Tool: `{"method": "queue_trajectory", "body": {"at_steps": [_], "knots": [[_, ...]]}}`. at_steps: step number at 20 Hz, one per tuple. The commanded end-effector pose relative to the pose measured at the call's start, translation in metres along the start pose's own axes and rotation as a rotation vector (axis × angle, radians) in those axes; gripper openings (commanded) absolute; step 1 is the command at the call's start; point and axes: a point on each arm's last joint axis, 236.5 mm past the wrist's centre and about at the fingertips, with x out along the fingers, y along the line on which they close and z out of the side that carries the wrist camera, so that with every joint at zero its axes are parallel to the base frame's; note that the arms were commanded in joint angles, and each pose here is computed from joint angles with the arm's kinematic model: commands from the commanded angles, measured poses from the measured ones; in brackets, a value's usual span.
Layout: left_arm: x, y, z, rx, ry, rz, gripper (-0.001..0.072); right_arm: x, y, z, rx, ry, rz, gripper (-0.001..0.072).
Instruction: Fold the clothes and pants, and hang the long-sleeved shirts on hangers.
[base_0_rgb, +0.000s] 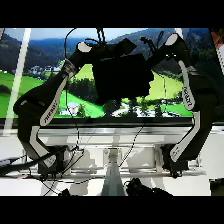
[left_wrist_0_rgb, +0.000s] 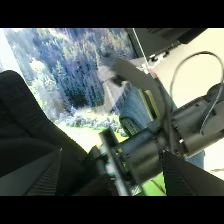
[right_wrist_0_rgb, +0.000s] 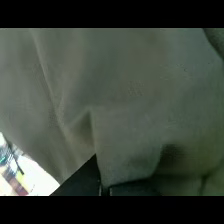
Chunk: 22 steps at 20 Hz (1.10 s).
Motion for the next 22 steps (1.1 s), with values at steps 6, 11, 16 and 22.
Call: {"method": "queue_trajectory", "body": {"at_steps": [6, 11, 16, 22], "knots": [[-0.004, 0.007, 0.007, -0.004, -0.012, 0.010, 0.0704, -0.076, -0.031, 0.115, -0.155, -0.388, -0.370, 0.0020], [-0.005, 0.008, 0.008, -0.005, -0.015, 0.012, 0.0704, -0.090, -0.070, 0.133, -0.136, -0.503, -0.511, 0.0236], [-0.006, 0.010, 0.009, -0.006, -0.017, 0.015, 0.0704, -0.088, -0.103, 0.110, -0.095, -0.408, -0.619, 0.0512], [-0.006, 0.011, 0.009, -0.007, -0.016, 0.015, 0.0704, -0.082, -0.147, 0.055, 0.161, -0.303, -0.509, 0.0511]]}}
